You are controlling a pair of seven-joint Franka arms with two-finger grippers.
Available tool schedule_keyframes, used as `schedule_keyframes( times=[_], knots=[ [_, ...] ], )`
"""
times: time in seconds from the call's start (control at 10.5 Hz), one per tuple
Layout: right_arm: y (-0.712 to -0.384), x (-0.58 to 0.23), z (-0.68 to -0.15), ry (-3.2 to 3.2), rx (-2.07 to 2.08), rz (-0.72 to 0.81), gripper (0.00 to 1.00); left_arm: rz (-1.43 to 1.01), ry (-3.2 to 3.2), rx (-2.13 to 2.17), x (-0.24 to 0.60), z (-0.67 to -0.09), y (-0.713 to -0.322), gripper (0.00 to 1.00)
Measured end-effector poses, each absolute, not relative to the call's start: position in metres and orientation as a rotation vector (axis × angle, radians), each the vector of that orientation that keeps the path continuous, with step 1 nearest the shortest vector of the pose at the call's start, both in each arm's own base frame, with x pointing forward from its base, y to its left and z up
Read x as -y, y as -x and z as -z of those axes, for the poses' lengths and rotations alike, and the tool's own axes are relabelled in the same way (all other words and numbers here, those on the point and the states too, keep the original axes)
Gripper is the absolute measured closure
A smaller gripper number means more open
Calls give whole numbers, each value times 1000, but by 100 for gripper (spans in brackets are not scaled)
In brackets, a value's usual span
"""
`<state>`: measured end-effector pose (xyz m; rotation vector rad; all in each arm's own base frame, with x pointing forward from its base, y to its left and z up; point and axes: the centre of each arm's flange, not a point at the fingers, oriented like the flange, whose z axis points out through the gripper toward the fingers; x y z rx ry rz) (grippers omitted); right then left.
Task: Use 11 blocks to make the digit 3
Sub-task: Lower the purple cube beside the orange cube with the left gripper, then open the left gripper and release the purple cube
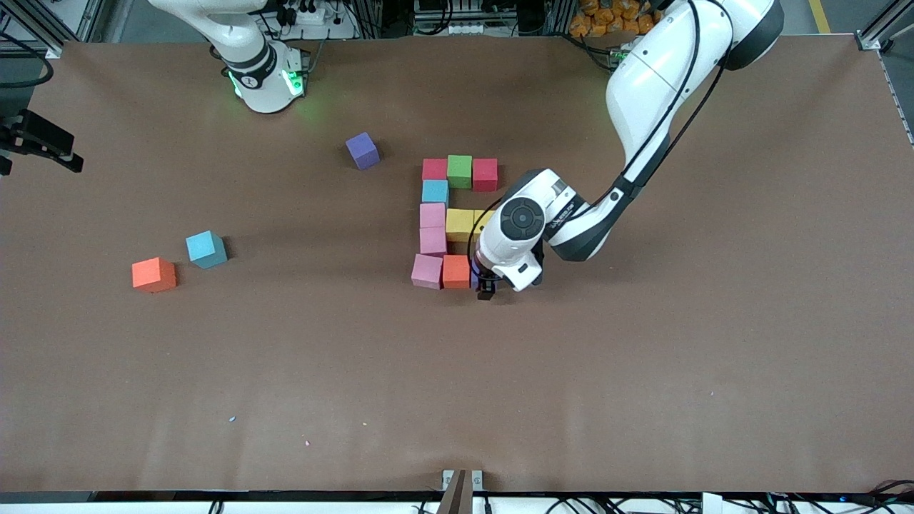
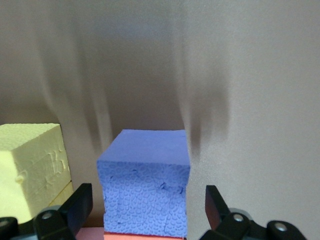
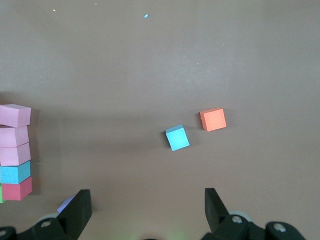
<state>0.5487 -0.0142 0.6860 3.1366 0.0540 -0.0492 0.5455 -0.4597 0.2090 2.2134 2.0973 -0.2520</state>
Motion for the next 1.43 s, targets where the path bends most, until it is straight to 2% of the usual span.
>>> schedule_keyframes(
  times=[0.48,0.96,1.43],
  knots=[
    [-549,14,-686,-3137,-54,49,0,227,-2161,-2092,461,-235,-556,0],
    [-549,14,-686,-3137,-55,50,0,104,-2108,-1969,452,-335,-575,0],
    [-549,14,-686,-3137,-55,51,0,-81,-2243,-1715,409,-398,-602,0]
  ],
)
